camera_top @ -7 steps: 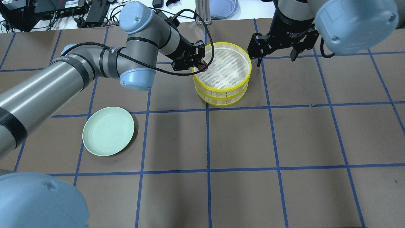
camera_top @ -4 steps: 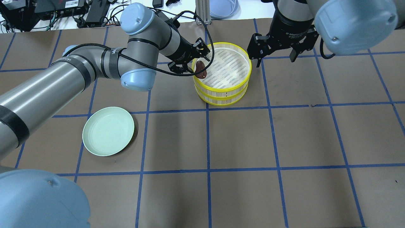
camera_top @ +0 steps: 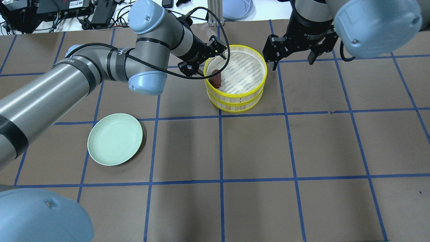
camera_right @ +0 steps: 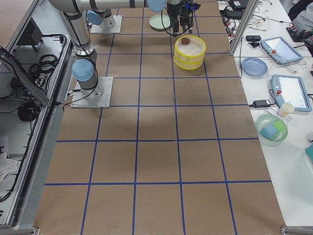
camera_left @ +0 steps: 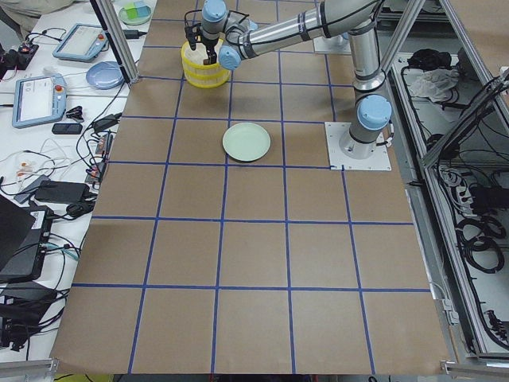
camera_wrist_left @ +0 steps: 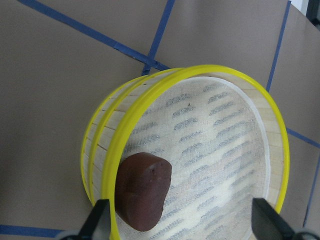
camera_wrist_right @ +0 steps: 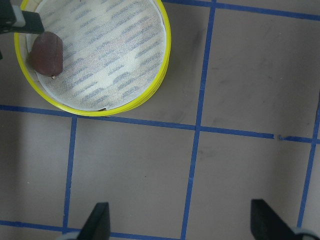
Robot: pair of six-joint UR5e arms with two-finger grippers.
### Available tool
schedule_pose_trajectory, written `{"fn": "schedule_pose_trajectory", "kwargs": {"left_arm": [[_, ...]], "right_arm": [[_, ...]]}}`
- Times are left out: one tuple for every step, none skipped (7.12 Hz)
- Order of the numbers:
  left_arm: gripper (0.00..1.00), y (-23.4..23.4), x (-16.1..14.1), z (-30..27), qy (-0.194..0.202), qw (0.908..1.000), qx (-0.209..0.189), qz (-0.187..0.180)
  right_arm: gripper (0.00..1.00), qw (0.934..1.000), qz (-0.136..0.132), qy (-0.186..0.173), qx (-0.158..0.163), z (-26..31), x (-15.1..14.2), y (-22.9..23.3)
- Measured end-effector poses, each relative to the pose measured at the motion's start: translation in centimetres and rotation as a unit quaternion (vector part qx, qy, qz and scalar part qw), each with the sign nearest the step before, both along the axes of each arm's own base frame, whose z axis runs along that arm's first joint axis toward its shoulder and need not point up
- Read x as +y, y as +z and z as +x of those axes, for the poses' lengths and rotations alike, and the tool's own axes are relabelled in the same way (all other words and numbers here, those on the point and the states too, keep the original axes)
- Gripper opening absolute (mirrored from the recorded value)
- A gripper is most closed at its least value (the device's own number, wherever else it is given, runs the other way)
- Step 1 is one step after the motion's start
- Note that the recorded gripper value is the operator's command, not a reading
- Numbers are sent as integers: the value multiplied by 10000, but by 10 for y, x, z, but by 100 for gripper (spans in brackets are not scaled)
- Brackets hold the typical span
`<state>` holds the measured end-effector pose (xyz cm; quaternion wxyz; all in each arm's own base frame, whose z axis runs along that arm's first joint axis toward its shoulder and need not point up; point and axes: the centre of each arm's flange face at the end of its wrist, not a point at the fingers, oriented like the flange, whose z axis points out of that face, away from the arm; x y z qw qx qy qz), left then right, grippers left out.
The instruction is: Stack buns with steamer
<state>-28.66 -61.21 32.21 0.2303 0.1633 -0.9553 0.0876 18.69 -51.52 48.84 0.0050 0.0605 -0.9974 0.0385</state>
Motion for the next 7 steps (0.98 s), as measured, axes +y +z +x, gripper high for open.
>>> {"fn": "schedule_pose_trajectory", "kwargs": {"left_arm": [[100,13,-1,16,-364,9986,-359,-144],[100,30,-4,46,-778,9939,-760,-208],[100,49,-3,82,-1144,9869,-1121,-164],[100,68,4,114,-1381,9787,-1519,-53],[100,87,15,143,-1517,9692,-1936,73],[100,109,30,170,-1575,9616,-2235,243],[100,128,48,194,-1650,9548,-2434,428]], "right_arm": [[100,10000,-3,-1,1,0,0,0],[100,10000,-4,-2,1,0,0,0],[100,10000,-4,-6,1,0,0,0],[100,10000,-7,-7,1,0,0,0],[100,10000,-8,-8,0,0,0,0],[100,10000,-7,-8,1,0,0,0],[100,10000,-5,-12,1,0,0,0]]}}
